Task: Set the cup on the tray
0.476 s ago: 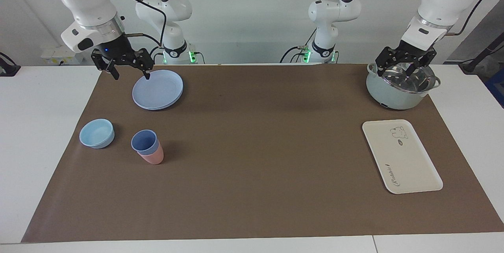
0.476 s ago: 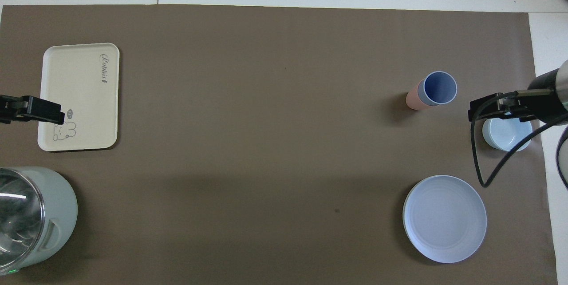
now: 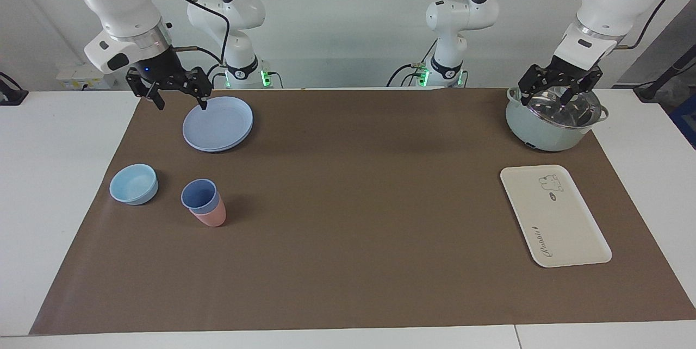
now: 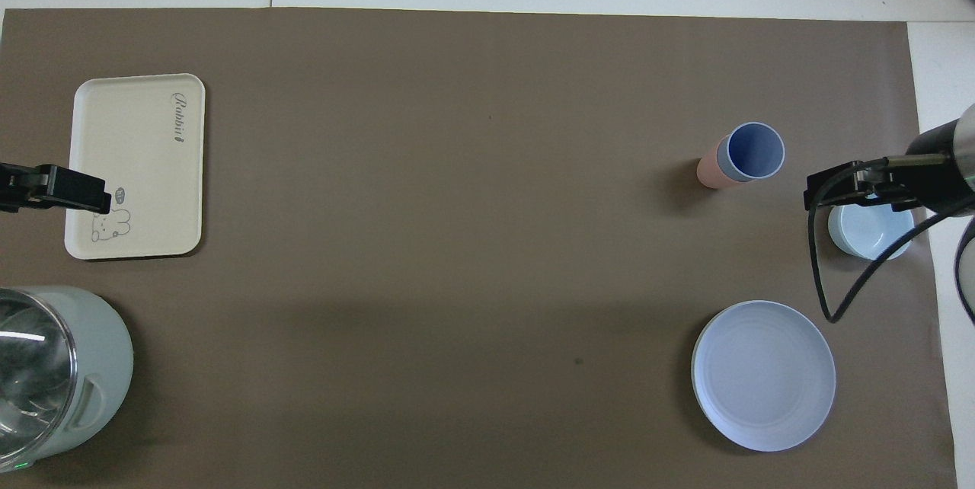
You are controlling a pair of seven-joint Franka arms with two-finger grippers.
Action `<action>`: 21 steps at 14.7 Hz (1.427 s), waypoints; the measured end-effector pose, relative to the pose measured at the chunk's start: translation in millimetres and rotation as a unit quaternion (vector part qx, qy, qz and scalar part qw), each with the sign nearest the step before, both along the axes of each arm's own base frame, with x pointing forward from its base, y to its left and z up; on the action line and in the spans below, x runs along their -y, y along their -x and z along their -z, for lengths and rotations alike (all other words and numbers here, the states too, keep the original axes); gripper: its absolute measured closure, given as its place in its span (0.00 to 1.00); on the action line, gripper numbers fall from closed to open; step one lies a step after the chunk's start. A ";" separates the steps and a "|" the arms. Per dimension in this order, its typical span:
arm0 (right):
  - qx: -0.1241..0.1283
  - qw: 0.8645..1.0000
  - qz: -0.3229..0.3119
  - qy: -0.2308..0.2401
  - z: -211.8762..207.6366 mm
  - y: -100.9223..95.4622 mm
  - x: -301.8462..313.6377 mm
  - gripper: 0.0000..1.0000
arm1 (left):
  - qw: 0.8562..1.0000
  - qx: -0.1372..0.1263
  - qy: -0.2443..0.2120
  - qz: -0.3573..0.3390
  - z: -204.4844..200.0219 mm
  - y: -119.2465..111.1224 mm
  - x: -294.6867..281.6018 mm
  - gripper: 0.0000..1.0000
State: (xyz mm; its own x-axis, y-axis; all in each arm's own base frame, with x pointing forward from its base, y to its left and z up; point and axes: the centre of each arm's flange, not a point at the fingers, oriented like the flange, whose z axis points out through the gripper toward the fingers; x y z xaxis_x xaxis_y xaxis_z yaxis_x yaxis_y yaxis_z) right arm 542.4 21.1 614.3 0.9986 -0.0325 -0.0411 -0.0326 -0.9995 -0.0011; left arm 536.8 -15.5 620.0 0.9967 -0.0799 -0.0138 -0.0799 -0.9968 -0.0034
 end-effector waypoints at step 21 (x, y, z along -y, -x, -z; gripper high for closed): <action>-0.065 0.813 0.572 -0.093 121.4 -97.0 120.7 0.07 | 1.000 0.000 0.000 0.003 0.2 0.1 3.4 0.00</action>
